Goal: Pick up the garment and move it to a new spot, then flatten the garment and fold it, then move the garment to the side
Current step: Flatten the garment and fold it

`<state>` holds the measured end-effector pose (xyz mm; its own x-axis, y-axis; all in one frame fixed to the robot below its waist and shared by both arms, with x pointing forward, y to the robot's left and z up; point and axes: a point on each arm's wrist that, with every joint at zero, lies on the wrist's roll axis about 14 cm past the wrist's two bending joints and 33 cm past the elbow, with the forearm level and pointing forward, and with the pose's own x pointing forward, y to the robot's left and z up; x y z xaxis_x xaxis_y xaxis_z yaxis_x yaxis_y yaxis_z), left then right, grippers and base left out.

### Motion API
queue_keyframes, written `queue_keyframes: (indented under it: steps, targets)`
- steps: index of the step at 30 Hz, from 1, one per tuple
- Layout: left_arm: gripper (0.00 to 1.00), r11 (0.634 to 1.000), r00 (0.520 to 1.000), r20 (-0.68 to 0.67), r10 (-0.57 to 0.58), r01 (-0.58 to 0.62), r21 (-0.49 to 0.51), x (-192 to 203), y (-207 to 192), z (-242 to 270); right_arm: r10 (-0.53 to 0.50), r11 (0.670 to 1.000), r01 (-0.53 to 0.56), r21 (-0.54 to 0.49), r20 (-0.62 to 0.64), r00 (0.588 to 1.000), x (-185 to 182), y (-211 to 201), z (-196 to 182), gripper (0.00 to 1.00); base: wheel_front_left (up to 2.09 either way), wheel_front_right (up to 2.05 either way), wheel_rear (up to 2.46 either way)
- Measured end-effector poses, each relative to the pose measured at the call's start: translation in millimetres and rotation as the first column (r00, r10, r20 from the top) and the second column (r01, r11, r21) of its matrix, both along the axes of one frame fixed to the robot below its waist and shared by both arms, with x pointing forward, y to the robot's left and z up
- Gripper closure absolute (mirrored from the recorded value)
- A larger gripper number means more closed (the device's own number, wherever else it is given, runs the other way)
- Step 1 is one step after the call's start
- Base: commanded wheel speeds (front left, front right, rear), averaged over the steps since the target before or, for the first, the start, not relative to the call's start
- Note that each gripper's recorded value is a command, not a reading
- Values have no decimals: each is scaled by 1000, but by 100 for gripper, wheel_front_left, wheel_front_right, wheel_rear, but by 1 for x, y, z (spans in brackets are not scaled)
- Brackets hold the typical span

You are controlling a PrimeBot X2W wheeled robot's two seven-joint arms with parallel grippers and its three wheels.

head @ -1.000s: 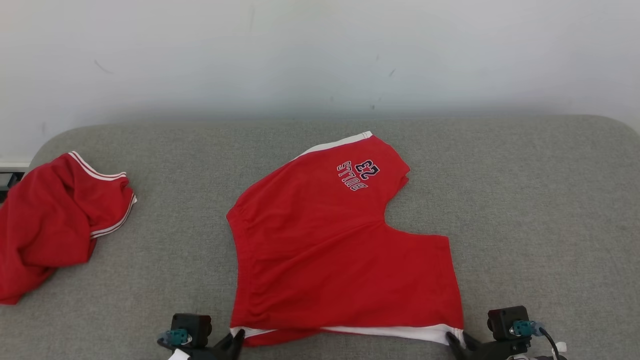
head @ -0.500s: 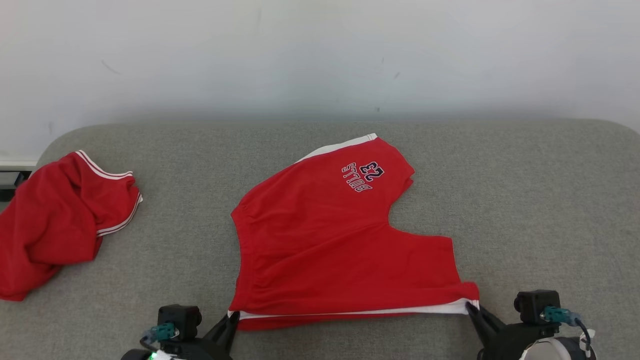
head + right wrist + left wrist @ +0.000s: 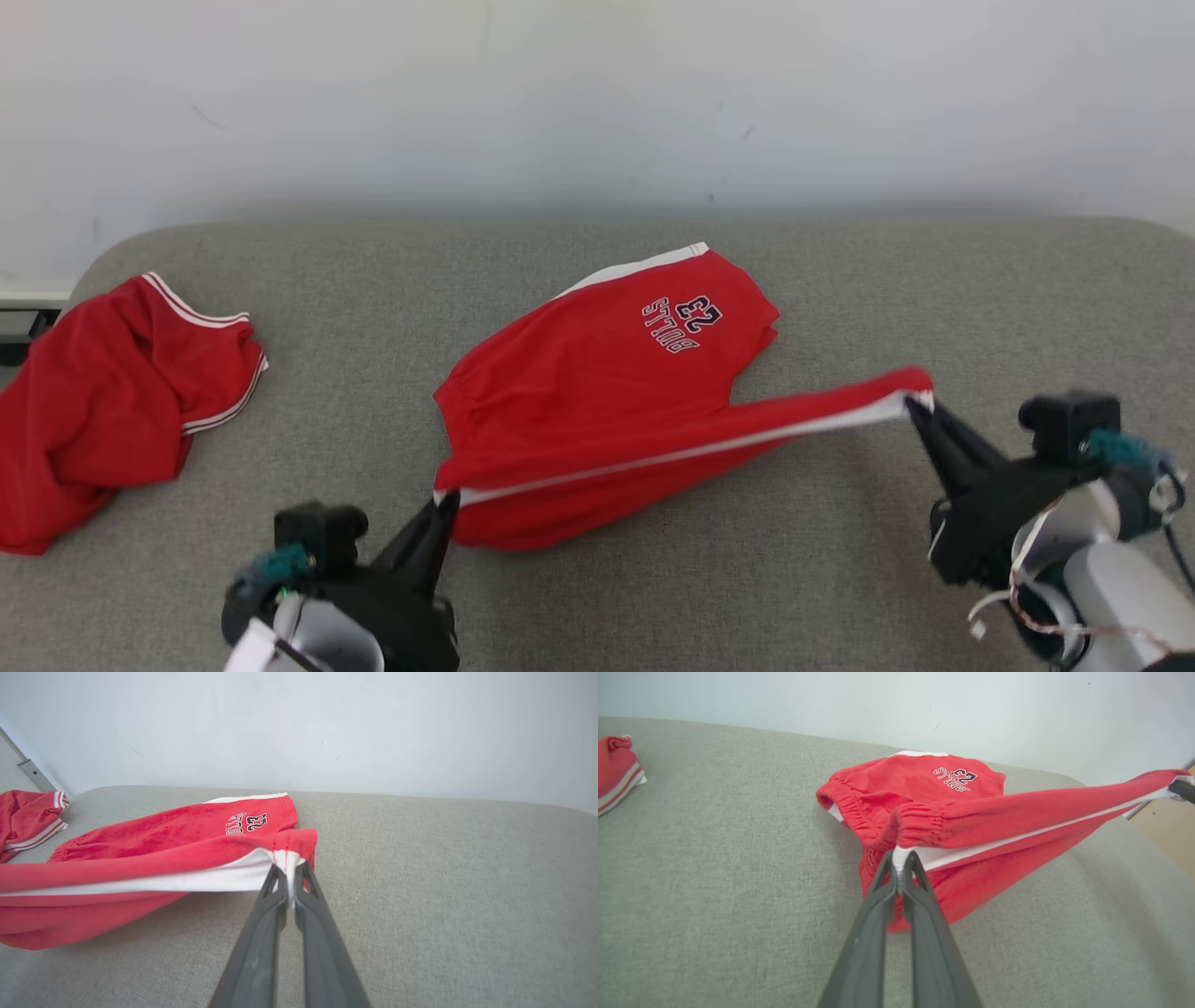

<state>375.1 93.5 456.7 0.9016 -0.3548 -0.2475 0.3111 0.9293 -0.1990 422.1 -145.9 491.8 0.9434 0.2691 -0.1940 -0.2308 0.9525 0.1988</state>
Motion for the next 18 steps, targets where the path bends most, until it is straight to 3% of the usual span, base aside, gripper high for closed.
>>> queue_keyframes:
  steps: [8, 18]
  targets:
    - [100, 998, 1000, 18, 17, -15, -63, 45, 4, 29, 70, 996, -66, -55, 66, 995, 60, 15, 43, 100, 0, 0, 0]
    - [100, 998, 998, -48, 46, -48, -50, 94, 20, 29, 141, 980, -142, -136, -13, 990, 122, 44, 41, 100, 0, 0, 0]
